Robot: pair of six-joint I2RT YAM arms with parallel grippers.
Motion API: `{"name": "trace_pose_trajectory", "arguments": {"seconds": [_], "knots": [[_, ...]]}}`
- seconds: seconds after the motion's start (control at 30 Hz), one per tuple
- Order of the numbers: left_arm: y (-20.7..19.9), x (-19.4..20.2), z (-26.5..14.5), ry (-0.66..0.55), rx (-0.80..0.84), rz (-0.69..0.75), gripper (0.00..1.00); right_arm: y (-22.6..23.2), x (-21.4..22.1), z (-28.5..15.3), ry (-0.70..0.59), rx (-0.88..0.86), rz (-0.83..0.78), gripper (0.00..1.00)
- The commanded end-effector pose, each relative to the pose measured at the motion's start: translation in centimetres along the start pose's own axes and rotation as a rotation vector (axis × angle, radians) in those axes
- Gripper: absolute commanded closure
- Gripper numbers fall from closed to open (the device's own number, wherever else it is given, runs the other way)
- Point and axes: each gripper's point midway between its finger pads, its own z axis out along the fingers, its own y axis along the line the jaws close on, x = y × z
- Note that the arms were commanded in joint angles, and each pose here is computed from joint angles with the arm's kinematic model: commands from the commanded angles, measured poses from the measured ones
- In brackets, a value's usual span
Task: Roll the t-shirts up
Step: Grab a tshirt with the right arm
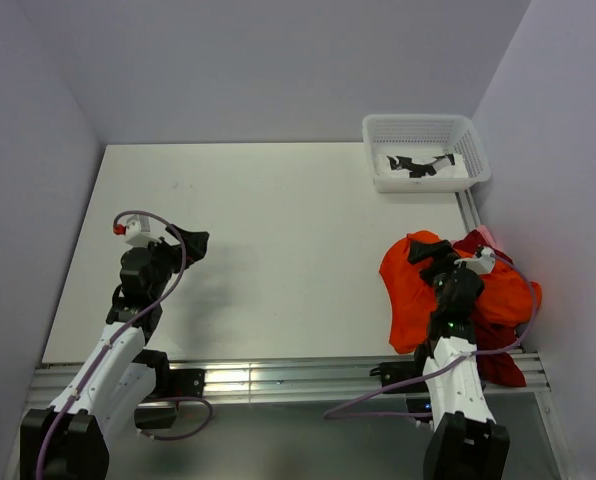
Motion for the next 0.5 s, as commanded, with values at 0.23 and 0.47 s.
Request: {"name": "trace_pose_trajectory", "arguments": {"seconds": [0.23, 0.47], "knots": [[-1.8, -1.6, 0.0, -0.048, 0.070, 0.024, 0.02, -0.5, -2.6, -0.4, -0.080, 0.106, 0.024, 0.00], [-1.9, -1.4, 0.1, -0.037, 0.083, 0.020, 0.03, -0.1, -5.9, -2.1, -0.167, 0.191, 0.051, 0.00]]}}
